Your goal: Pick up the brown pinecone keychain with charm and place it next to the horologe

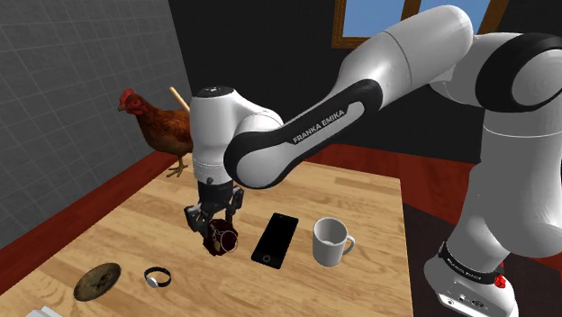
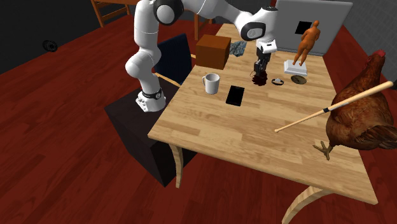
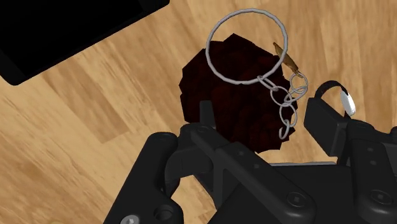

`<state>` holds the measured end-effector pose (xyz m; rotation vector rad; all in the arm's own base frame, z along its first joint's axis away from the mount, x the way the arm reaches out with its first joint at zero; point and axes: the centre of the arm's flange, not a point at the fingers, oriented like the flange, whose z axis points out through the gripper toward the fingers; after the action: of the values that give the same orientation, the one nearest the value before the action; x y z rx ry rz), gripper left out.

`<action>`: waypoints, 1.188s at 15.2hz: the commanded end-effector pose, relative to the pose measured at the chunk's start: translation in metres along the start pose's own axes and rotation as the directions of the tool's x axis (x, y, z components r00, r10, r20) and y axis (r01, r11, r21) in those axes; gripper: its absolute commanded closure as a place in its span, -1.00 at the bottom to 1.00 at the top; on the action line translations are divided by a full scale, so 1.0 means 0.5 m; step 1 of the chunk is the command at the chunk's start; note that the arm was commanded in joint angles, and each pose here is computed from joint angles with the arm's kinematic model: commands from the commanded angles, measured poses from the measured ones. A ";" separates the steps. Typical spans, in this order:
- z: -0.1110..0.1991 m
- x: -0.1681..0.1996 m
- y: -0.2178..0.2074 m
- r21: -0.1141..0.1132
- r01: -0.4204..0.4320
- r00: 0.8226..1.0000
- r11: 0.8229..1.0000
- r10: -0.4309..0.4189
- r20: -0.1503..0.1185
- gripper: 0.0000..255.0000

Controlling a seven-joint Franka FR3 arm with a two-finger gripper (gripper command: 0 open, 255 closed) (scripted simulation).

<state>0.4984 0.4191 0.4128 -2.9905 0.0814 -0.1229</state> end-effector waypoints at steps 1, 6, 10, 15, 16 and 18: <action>0.019 -0.002 0.005 0.001 0.000 1.000 1.000 0.000 -0.001 1.00; 0.071 -0.006 0.013 0.001 0.000 1.000 1.000 0.000 -0.001 1.00; 0.083 -0.007 0.015 0.001 0.000 1.000 1.000 0.000 -0.001 1.00; 0.083 -0.007 0.015 0.001 0.000 1.000 1.000 0.000 -0.001 -1.00; 0.083 -0.007 0.015 0.001 0.000 1.000 1.000 0.000 -0.001 -1.00; 0.083 -0.007 0.015 0.001 0.000 1.000 1.000 0.000 -0.001 -1.00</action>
<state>0.4982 0.4180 0.3706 -2.9897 0.0816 -0.1245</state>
